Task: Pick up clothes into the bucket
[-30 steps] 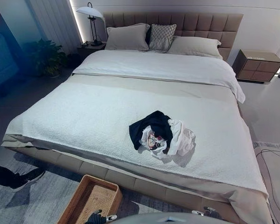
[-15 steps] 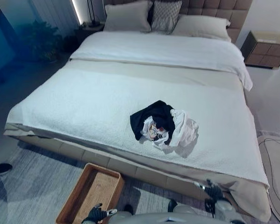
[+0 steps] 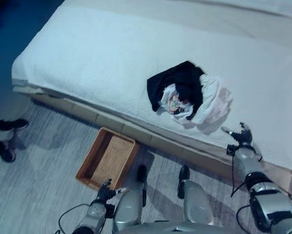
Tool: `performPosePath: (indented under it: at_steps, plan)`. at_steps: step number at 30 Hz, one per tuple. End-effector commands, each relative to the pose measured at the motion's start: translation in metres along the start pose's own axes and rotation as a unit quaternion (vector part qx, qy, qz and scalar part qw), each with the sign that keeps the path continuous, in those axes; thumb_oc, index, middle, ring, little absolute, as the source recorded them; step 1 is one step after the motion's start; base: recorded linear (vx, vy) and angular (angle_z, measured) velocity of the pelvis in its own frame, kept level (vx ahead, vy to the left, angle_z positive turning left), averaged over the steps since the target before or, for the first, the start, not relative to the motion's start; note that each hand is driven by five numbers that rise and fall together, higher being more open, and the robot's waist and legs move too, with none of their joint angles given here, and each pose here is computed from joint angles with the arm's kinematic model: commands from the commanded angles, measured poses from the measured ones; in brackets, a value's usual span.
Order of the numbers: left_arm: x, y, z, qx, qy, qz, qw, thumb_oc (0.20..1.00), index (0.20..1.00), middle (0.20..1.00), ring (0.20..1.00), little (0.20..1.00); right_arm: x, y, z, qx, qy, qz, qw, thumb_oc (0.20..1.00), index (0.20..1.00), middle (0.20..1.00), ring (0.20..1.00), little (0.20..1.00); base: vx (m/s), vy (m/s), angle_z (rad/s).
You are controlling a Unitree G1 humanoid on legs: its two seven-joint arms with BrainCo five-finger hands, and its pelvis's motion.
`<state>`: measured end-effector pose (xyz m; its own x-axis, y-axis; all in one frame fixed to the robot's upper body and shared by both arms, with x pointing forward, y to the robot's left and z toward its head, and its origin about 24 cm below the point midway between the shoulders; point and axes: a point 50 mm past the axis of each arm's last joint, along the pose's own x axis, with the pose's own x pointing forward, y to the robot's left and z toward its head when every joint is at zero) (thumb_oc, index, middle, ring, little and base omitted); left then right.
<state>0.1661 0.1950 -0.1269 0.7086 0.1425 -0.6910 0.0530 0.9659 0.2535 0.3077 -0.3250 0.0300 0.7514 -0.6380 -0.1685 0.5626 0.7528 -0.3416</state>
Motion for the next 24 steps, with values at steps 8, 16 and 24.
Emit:
performPosePath:
  at_steps: [8,16,24]
  plan:
    - [0.003,-0.019,0.035,-0.017,-0.07,-0.023,0.997,1.0,1.0,1.0,1.0,1.0,0.026,-0.037,0.057,0.012,-0.04,-0.106,0.994,1.0,1.0,1.0,1.0,1.0,-0.07,-0.025,0.32]
    - [0.002,-0.032,0.045,-0.008,-0.088,-0.042,0.995,1.0,1.0,1.0,1.0,1.0,0.033,-0.059,0.079,0.003,-0.052,-0.144,0.988,1.0,1.0,1.0,1.0,1.0,-0.04,0.006,0.2]
    - [0.003,-0.036,0.057,-0.002,-0.108,-0.048,0.993,1.0,1.0,1.0,1.0,1.0,0.034,-0.065,0.103,-0.002,-0.09,-0.159,0.983,0.2,0.2,0.2,0.2,0.2,-0.01,-0.001,0.03]
